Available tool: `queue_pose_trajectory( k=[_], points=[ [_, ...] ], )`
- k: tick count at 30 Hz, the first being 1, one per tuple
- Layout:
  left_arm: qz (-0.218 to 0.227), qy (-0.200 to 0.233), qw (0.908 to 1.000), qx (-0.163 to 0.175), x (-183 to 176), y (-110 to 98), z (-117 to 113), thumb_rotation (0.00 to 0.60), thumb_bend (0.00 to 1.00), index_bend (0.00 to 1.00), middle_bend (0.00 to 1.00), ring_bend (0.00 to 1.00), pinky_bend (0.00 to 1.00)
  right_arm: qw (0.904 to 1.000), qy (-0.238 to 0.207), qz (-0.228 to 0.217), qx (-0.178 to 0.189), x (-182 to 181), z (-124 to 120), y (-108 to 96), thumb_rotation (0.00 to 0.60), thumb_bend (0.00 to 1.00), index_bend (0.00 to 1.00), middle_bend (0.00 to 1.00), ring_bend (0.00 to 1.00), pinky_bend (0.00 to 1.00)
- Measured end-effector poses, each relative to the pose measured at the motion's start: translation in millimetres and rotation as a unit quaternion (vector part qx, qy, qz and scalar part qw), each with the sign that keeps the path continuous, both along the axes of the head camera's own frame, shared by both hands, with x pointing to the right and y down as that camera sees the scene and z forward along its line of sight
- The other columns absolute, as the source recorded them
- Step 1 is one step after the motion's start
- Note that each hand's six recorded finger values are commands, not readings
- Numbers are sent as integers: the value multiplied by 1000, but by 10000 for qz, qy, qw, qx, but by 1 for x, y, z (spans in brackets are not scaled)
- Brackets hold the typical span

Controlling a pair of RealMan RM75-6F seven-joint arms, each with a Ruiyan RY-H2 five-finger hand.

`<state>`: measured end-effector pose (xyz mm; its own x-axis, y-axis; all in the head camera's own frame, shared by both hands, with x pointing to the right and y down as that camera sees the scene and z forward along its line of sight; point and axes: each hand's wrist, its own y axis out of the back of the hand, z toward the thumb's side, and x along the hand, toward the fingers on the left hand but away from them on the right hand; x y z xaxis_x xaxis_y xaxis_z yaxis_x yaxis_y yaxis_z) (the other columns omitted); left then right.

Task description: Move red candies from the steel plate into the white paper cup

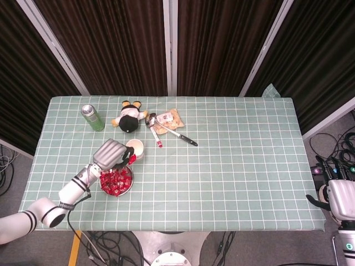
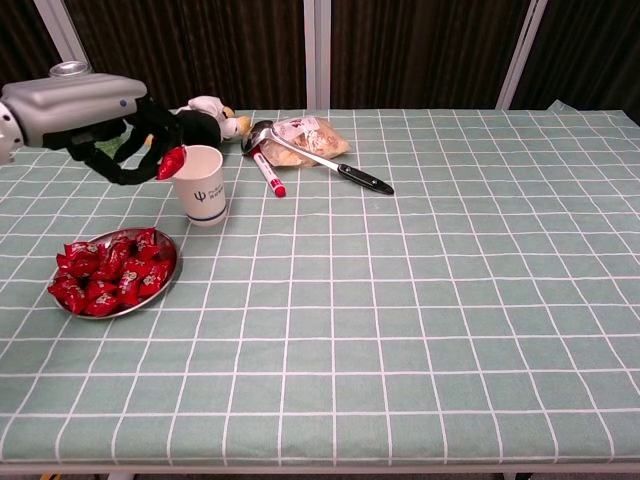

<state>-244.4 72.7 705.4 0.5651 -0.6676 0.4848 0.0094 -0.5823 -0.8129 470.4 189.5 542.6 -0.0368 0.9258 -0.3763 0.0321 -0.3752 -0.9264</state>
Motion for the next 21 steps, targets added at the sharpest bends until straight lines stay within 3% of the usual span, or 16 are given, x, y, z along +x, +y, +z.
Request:
queue_pose_trajectory(
  k=[6, 12, 21],
  points=[
    [106, -344, 9992, 145, 17, -24, 8, 600, 531, 643, 733, 720, 975, 10000, 13, 57, 9, 4, -2, 2, 600, 18, 56, 232, 41, 153],
    [306, -853, 9953, 326, 22, -34, 17, 600, 527, 624, 708, 686, 961, 9999, 12, 100, 19, 8, -3, 3, 600, 18, 56, 232, 41, 155],
    [483, -1286, 9894, 465, 24, -32, 22, 600, 515, 437, 564, 562, 898, 9999, -109, 66, -55, 7, -2, 4, 600, 19, 56, 232, 41, 167]
  ],
)
